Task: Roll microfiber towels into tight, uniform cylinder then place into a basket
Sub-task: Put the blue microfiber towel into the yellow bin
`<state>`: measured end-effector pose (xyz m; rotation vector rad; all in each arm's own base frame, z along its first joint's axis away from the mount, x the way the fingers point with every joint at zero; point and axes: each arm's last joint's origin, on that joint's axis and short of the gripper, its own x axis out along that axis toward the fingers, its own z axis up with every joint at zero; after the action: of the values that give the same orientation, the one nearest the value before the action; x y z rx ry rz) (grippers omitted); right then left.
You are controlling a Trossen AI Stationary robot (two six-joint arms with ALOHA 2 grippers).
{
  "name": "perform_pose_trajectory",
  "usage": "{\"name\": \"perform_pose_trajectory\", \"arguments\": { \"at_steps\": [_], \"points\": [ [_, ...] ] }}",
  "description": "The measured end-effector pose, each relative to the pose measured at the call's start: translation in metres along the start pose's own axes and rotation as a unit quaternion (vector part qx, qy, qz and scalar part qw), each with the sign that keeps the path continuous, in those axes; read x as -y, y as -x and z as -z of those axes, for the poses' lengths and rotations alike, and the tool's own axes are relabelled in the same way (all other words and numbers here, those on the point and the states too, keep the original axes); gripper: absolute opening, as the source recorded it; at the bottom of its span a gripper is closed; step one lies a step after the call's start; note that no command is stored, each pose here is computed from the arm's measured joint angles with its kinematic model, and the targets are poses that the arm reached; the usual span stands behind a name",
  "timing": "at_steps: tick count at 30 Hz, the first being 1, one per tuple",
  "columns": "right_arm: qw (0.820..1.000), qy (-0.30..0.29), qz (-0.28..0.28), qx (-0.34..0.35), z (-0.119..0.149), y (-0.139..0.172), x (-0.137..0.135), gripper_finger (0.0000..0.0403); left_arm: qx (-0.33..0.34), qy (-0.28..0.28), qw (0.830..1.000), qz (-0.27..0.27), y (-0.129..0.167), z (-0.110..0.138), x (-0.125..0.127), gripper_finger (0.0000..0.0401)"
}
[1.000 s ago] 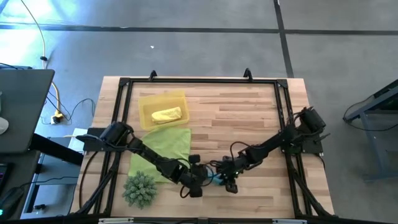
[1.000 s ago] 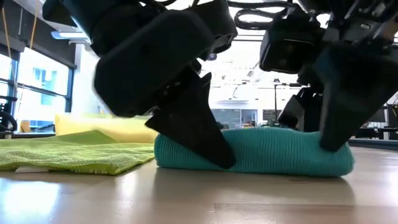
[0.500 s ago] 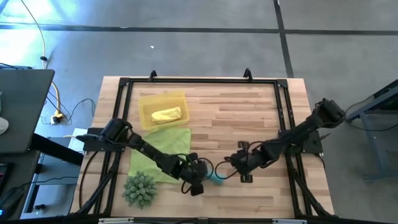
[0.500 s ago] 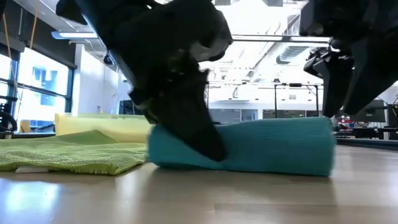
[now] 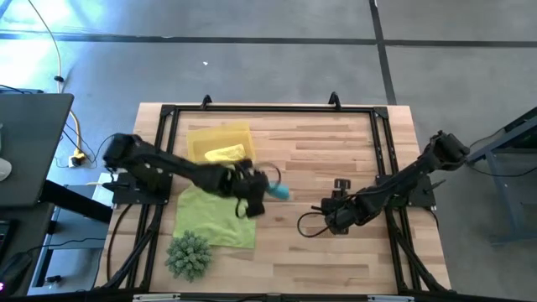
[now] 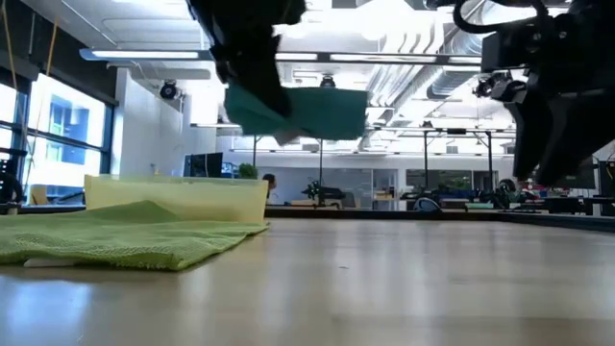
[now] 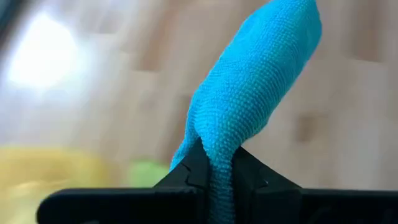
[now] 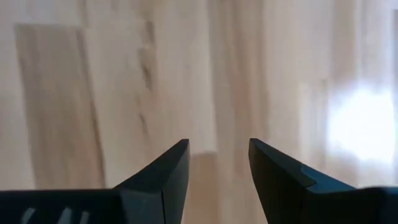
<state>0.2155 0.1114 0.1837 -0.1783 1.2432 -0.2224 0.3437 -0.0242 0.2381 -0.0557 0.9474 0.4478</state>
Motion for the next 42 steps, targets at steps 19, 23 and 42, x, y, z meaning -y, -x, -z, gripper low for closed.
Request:
{"name": "perform_pose_trajectory", "arguments": {
  "at_steps": [19,23,42],
  "points": [
    [0.977,-0.114,0.131,0.126,0.014,0.057,0.068,0.0151,-0.105,0.122,0.958,-0.238,0.002,0.083,-0.163,0.0014],
    [0.973,-0.131,0.13,0.136,0.015,0.061,0.074,0.0151,-0.096,0.151,0.949,-0.258,-0.011,0.093,-0.179,0.0014],
    [0.964,-0.152,0.17,0.133,0.011,0.057,0.088,0.0151,-0.174,0.116,0.944,-0.257,-0.07,0.121,-0.199,0.0022]
  ]
}}
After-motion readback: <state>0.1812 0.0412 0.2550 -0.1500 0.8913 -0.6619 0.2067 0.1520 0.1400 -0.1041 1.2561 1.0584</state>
